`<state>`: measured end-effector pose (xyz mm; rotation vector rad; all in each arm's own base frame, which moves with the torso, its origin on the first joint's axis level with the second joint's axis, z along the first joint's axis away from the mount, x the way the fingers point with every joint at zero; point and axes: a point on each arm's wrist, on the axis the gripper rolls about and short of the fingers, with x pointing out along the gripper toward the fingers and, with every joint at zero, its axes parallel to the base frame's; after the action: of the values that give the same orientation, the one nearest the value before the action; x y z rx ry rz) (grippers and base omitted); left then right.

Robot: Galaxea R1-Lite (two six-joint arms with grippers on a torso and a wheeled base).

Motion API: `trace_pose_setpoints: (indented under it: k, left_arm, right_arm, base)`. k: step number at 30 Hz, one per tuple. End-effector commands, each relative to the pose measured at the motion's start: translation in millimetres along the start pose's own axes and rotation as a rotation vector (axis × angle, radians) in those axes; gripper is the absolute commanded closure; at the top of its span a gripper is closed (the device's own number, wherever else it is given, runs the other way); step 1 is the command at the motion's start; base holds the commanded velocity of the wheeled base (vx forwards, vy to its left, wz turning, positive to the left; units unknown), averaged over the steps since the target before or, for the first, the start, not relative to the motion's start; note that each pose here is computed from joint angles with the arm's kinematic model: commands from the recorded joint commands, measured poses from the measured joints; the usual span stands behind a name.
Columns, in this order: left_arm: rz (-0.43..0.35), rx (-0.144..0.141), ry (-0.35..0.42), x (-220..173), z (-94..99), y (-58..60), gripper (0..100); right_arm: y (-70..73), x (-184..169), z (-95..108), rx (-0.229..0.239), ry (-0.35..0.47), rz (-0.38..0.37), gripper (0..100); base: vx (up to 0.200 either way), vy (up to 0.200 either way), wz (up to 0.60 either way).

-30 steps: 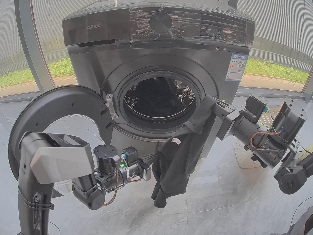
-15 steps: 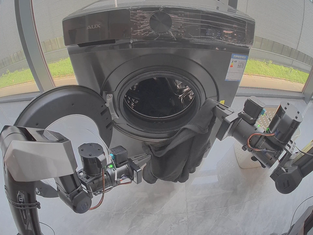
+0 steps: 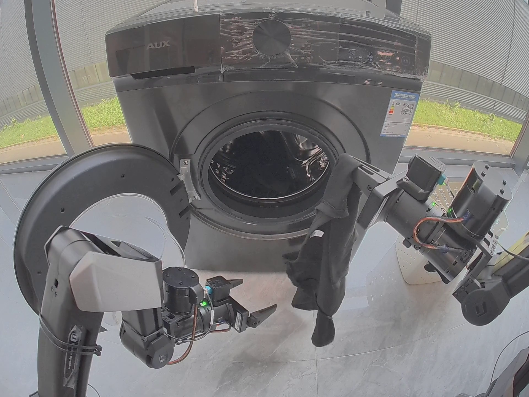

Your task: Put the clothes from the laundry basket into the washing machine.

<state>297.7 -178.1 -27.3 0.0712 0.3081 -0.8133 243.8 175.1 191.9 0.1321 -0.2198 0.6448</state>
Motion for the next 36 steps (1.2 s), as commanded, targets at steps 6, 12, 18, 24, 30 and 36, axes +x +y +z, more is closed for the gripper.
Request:
trace_pose_setpoints:
  k: [6,12,18,24,30,36]
  left_arm:
    - [-0.003,-0.008,0.035,18.7,-25.1,5.4,0]
    - [-0.071,0.010,0.022,20.9,-21.7,-1.9,0]
    - [-0.076,0.029,-0.032,31.4,-11.8,-1.5,0]
    - [-0.085,0.055,-0.097,47.1,-0.7,-4.7,0]
    - [-0.081,0.066,-0.132,59.8,0.4,-1.9,100]
    - [-0.050,0.076,-0.185,68.6,12.4,-4.4,100]
  right_arm:
    - [12.4,-3.2,2.4,0.010,-0.005,0.039,100]
    - [12.4,-3.5,1.9,0.010,-0.002,0.039,100]
    - [12.6,-5.6,-1.7,0.012,0.010,0.040,100]
    - [13.5,-5.6,-2.0,0.011,0.014,0.043,100]
    - [14.8,-6.8,-2.7,0.013,0.017,0.047,100]
    - [14.7,-6.9,-3.7,0.013,0.022,0.047,100]
  base:
    - [0.000,0.000,0.00]
    - [0.000,0.000,0.00]
    - [0.000,0.000,0.00]
    - [0.000,0.000,0.00]
    - [0.000,0.000,0.00]
    - [0.000,0.000,0.00]
